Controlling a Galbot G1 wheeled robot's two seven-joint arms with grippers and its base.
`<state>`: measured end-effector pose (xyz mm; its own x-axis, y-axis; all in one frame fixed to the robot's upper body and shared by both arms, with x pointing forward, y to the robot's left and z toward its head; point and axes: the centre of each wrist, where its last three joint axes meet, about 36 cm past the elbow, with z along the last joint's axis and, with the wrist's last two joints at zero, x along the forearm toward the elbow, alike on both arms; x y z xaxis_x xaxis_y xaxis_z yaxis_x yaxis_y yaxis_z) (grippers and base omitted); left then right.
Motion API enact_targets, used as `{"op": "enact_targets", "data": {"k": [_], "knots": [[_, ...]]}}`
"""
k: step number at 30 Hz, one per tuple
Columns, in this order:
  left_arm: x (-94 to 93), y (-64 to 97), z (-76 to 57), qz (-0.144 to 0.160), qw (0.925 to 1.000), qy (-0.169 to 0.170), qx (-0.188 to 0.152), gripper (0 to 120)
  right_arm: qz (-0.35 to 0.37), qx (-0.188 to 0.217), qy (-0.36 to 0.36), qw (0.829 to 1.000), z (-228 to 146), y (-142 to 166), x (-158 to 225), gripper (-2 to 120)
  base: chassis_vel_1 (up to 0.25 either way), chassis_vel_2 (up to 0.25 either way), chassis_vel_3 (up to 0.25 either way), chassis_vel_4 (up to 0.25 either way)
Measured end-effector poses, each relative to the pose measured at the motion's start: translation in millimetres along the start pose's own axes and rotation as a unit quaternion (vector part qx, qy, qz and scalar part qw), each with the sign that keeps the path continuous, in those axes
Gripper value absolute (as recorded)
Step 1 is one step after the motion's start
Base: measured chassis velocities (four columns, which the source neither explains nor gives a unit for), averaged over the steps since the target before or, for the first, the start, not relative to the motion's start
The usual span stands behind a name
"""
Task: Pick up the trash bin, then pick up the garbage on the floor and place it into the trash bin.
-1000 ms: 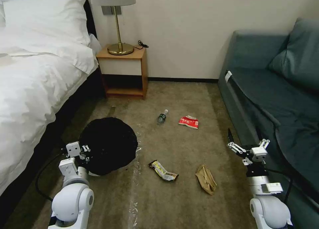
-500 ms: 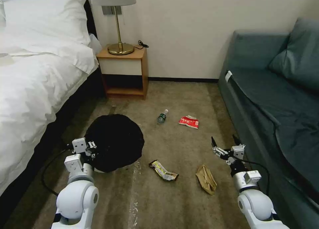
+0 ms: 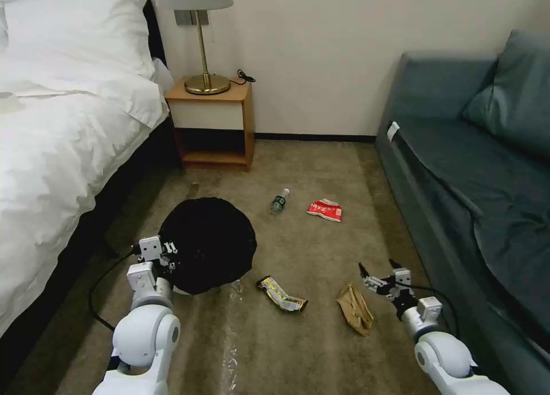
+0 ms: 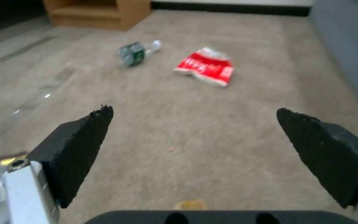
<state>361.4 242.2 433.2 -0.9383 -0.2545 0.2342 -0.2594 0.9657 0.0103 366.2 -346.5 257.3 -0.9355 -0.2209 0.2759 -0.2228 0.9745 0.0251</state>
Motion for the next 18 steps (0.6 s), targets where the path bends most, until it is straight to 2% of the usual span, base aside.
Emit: {"op": "enact_targets", "data": {"k": [5,18], "knots": [[-1.4,0.1,-0.8,0.001,1.0,-0.002,0.0,4,-0.024,0.005,0.028,0.999,17,-3,-7,100,0.0,0.0,0.0,0.0],[-2.8,0.0,-0.9,0.0,1.0,-0.005,-0.002,4,-0.023,-0.008,0.073,0.997,56,-1,-31,100,0.0,0.0,0.0,0.0]]}}
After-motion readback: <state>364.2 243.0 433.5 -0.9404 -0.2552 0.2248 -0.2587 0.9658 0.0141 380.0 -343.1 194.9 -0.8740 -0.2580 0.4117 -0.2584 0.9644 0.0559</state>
